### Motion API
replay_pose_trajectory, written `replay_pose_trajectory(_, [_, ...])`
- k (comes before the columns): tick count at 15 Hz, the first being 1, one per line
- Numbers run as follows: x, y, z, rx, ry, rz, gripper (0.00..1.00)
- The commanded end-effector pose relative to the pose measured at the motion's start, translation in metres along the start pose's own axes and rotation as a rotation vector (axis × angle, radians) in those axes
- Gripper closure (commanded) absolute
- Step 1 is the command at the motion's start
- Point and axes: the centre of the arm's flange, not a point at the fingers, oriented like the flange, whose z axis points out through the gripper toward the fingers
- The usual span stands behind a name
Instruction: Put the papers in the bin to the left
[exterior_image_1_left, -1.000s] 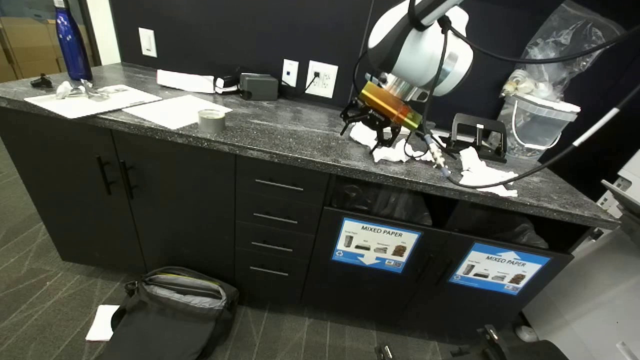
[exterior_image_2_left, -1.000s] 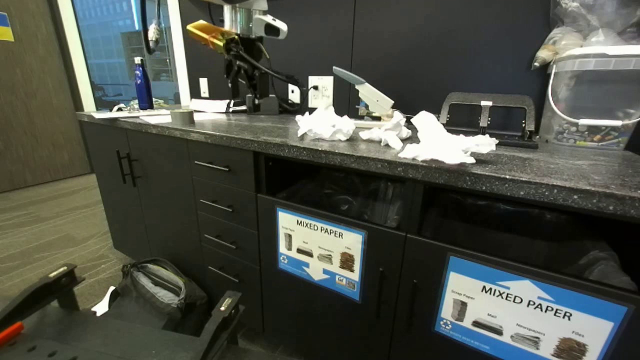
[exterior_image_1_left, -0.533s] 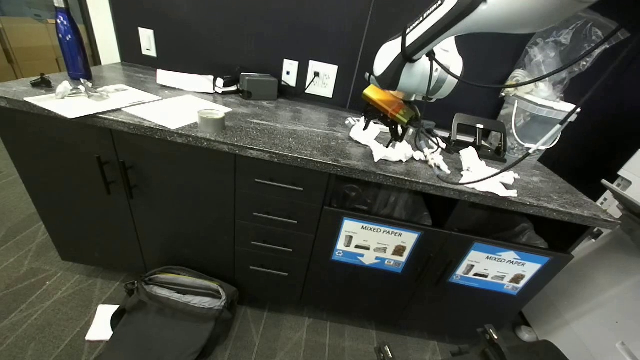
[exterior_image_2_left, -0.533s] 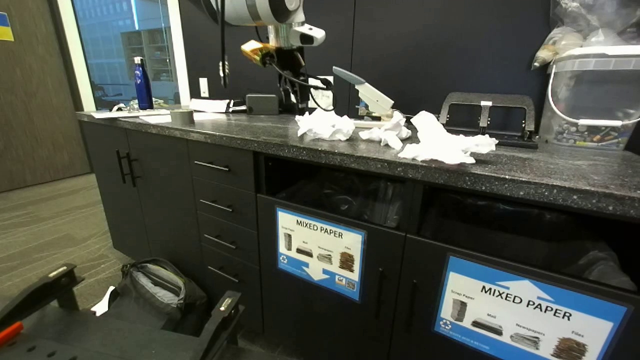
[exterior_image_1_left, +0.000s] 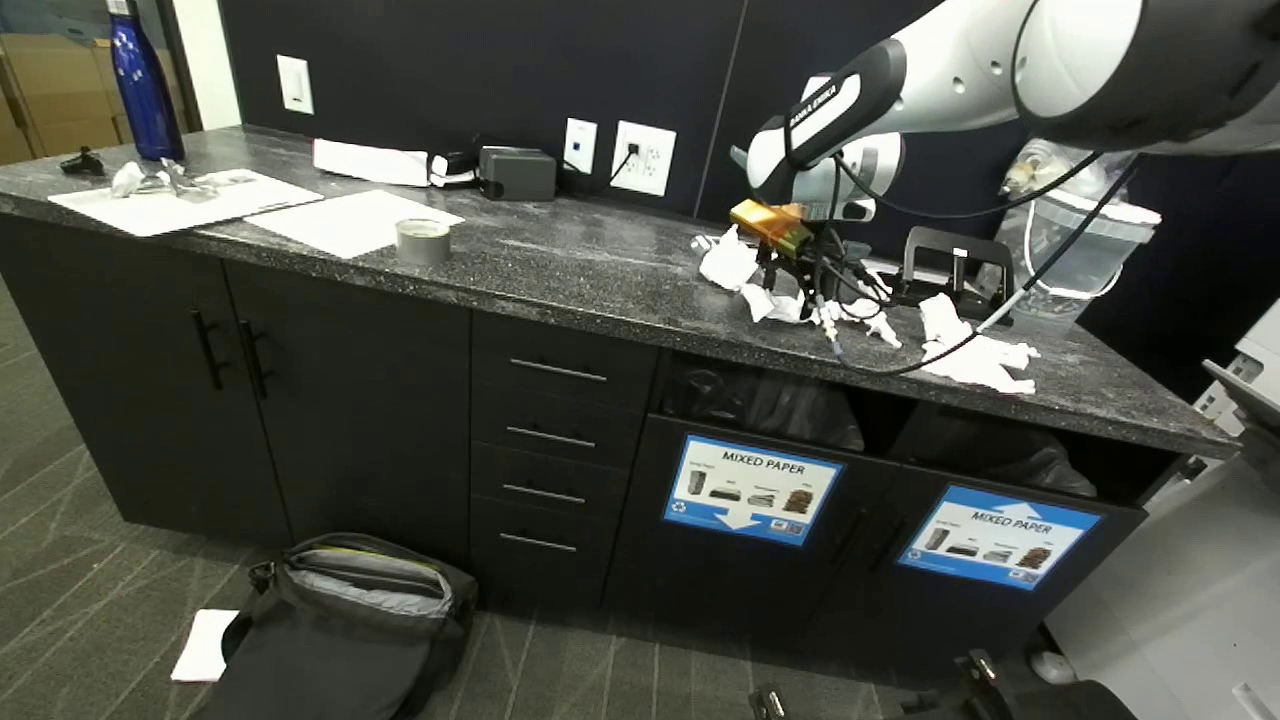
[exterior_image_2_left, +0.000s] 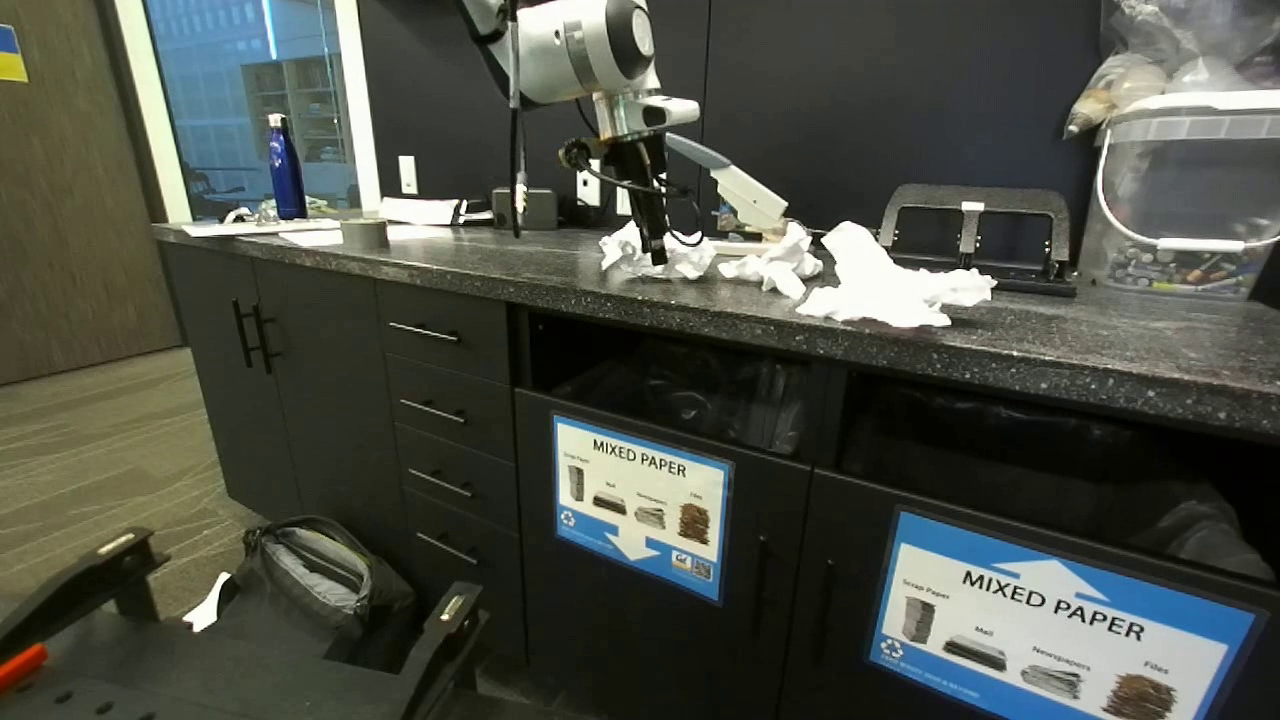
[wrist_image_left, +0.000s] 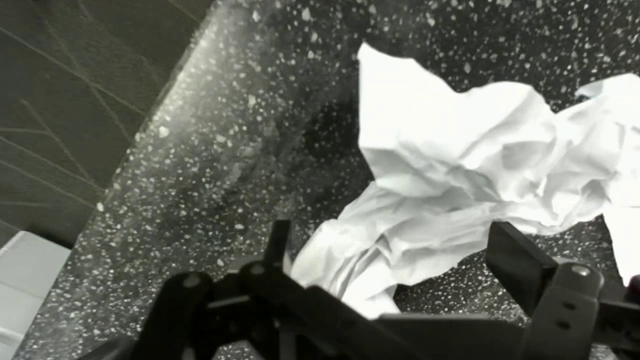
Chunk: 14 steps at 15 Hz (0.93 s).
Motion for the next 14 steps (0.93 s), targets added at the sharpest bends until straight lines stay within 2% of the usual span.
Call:
replay_pose_trajectory(1, [0.027, -0.036, 0.006, -0.044, -0.052, 0.053, 0.18])
replay_pose_trajectory(5, [0.039, -0.033, 0.018, -0.048, -0.119, 0.045, 0.51])
replay_pose_trajectory(9, [0.04, -0.022, 0.026, -0.026, -0.171, 0.009, 0.79])
replay_pose_trajectory(13, [0.015, 0.029, 0.022, 0.046, -0.27, -0.185, 0.87])
replay_pose_trajectory(14, [0.009, 0.049, 0.016, 0.056, -0.294, -0.225, 0.84])
